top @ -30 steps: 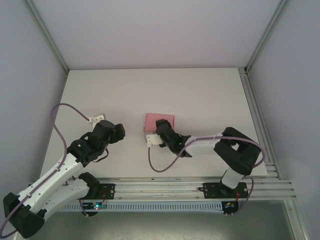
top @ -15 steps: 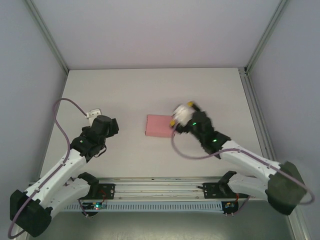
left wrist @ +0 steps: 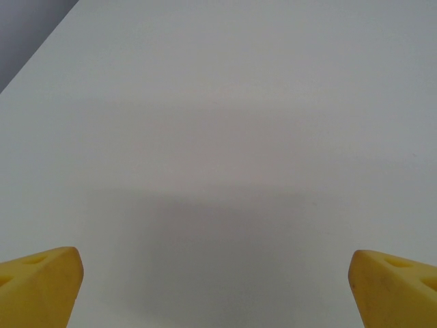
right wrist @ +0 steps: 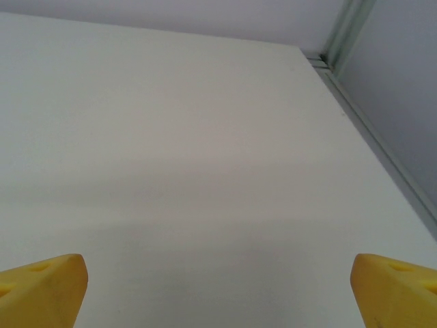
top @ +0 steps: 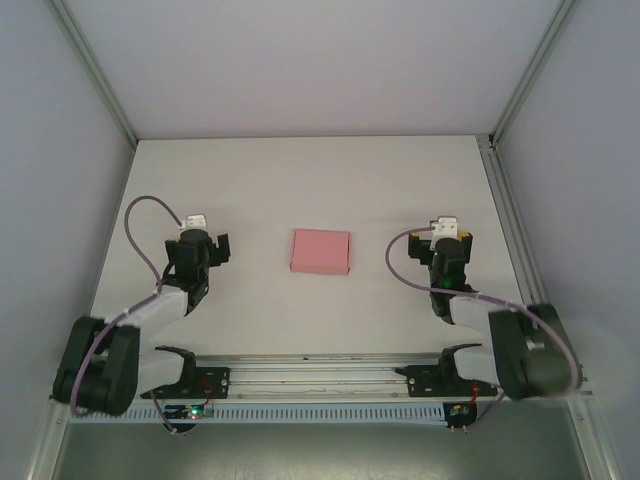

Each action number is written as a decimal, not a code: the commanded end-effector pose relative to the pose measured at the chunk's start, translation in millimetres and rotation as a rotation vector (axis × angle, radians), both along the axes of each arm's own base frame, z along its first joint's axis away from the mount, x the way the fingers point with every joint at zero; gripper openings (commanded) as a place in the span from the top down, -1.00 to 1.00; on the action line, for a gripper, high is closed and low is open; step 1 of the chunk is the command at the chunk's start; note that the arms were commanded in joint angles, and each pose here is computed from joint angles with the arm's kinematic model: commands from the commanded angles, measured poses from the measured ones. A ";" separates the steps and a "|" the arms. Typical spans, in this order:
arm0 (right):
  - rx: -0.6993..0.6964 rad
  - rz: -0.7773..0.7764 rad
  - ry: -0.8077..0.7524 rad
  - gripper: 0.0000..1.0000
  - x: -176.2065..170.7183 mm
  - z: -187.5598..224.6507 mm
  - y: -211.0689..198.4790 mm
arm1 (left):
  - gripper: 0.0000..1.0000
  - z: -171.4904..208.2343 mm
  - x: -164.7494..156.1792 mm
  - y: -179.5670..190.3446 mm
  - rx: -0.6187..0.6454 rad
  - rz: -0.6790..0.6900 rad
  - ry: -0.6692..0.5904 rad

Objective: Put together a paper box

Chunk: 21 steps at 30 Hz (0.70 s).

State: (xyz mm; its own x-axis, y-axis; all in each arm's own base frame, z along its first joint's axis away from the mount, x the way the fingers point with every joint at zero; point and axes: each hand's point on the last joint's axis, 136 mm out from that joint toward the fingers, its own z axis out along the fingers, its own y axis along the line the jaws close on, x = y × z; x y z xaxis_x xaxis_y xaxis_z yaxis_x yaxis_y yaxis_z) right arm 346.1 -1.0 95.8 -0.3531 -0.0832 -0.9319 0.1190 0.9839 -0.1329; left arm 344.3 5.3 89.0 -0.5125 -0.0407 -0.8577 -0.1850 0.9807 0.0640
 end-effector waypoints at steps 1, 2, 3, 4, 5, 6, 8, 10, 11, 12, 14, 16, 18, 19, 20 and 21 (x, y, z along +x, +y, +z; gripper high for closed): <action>0.015 0.102 -0.211 -0.96 16.8 39.3 14.5 | -0.99 23.3 28.3 5.4 0.009 0.006 -0.134; 0.027 0.145 -0.197 -0.97 18.3 28.8 18.5 | -1.00 24.8 34.1 5.8 -0.009 -0.008 -0.161; 0.040 0.158 -0.216 -0.97 23.1 24.6 19.4 | -1.00 23.5 37.9 3.4 -0.010 -0.043 -0.158; 0.055 0.130 -0.263 -0.96 28.9 31.5 14.0 | -1.00 22.6 41.0 3.2 -0.019 -0.061 -0.149; 0.061 0.097 -0.191 -0.97 31.5 25.8 7.6 | -1.00 22.0 44.4 6.6 -0.034 -0.070 -0.151; 0.080 0.096 -0.106 -0.97 38.4 18.3 5.4 | -0.99 17.7 45.3 7.3 -0.044 -0.087 -0.160; 0.145 0.103 -0.120 -0.97 46.0 18.1 -1.5 | -0.99 8.1 48.0 19.0 -0.064 -0.061 -0.302; 0.155 0.084 -0.157 -0.97 44.0 20.9 -7.1 | -0.99 0.8 36.6 13.5 -0.103 -0.088 -0.223; 0.150 0.081 -0.144 -0.97 44.3 19.8 -7.6 | -1.00 2.0 42.6 20.1 -0.109 -0.058 -0.226; 0.142 0.081 -0.130 -0.97 44.4 18.5 -6.3 | -1.00 3.9 50.4 13.1 -0.099 -0.112 -0.254; 0.135 0.076 -0.124 -0.97 44.5 18.0 -6.3 | -1.00 -4.4 51.6 3.3 -0.119 -0.164 -0.147; 0.135 0.076 -0.128 -0.97 44.5 18.4 -6.4 | -1.00 -0.4 54.4 -0.6 -0.105 -0.183 -0.202; 0.134 0.076 -0.126 -0.97 44.8 18.5 -6.3 | -1.00 -4.3 52.8 -0.6 -0.109 -0.181 -0.153; 0.133 0.076 -0.127 -0.96 44.8 18.7 -6.4 | -1.00 -2.4 53.8 -0.6 -0.105 -0.182 -0.174; 0.134 0.077 -0.126 -0.96 44.6 18.3 -5.9 | -1.00 -1.8 54.1 -0.8 -0.104 -0.184 -0.181; 0.133 0.075 -0.127 -0.96 45.0 18.6 -6.4 | -1.00 -3.1 53.4 -0.5 -0.106 -0.182 -0.168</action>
